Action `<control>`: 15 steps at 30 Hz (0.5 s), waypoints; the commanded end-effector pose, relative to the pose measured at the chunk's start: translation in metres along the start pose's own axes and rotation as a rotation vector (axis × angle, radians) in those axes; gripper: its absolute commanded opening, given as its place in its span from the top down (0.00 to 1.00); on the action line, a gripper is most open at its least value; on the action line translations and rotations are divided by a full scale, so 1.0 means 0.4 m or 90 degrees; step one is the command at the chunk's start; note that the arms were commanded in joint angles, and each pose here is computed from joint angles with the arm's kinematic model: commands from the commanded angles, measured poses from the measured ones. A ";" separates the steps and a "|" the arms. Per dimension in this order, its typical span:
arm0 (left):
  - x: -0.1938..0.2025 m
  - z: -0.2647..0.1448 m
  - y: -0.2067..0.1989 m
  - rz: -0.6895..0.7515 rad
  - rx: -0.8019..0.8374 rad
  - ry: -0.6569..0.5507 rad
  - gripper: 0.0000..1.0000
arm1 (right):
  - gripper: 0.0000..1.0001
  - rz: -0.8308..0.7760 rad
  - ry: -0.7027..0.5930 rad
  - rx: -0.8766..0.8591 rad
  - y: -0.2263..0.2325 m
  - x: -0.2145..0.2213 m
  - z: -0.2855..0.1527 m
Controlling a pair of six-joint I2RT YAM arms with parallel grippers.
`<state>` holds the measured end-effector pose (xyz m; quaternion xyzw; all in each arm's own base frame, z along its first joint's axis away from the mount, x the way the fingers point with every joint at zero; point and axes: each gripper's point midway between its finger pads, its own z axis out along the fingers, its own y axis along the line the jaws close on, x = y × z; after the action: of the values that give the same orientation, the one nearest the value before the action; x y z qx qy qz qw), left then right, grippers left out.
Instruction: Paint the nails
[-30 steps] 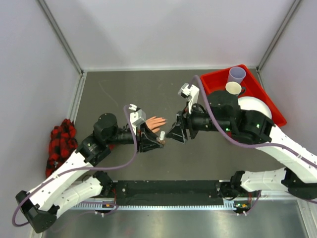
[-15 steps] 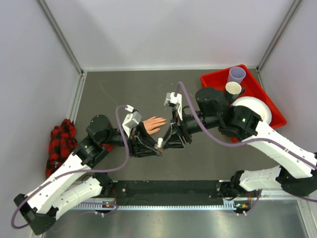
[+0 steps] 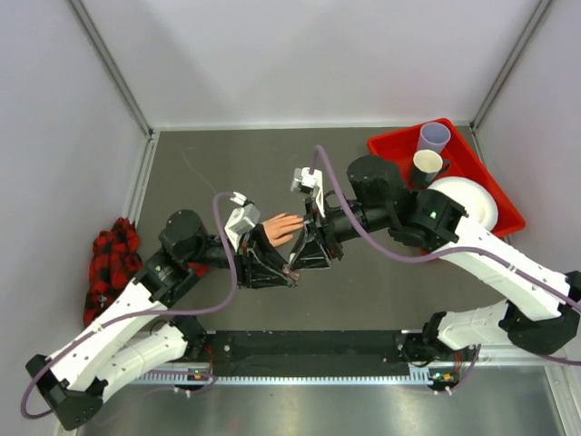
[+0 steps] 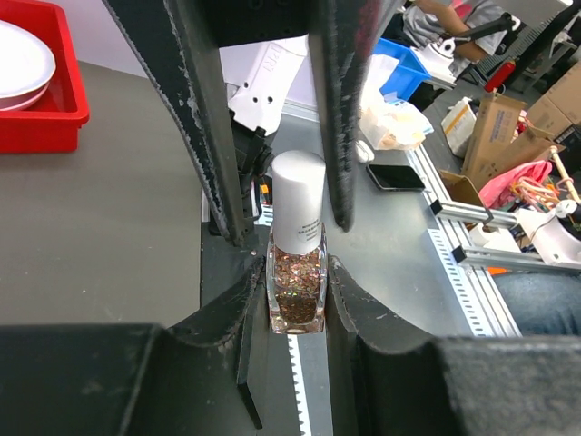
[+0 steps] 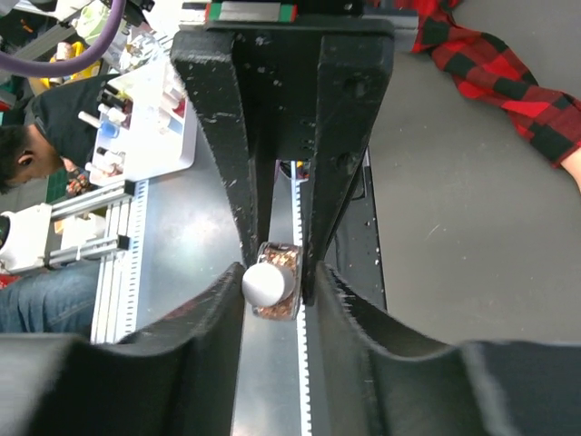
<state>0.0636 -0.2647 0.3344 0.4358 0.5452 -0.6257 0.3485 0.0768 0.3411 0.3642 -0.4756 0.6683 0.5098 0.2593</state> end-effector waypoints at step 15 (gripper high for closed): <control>-0.201 -0.111 0.216 0.157 -0.419 -0.163 1.00 | 1.00 0.053 -0.055 0.200 -0.092 0.013 0.068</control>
<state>0.1045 -0.2610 0.3284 0.3806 0.6102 -0.5455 0.4304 0.1075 0.3508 0.3577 -0.4337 0.6975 0.4689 0.3247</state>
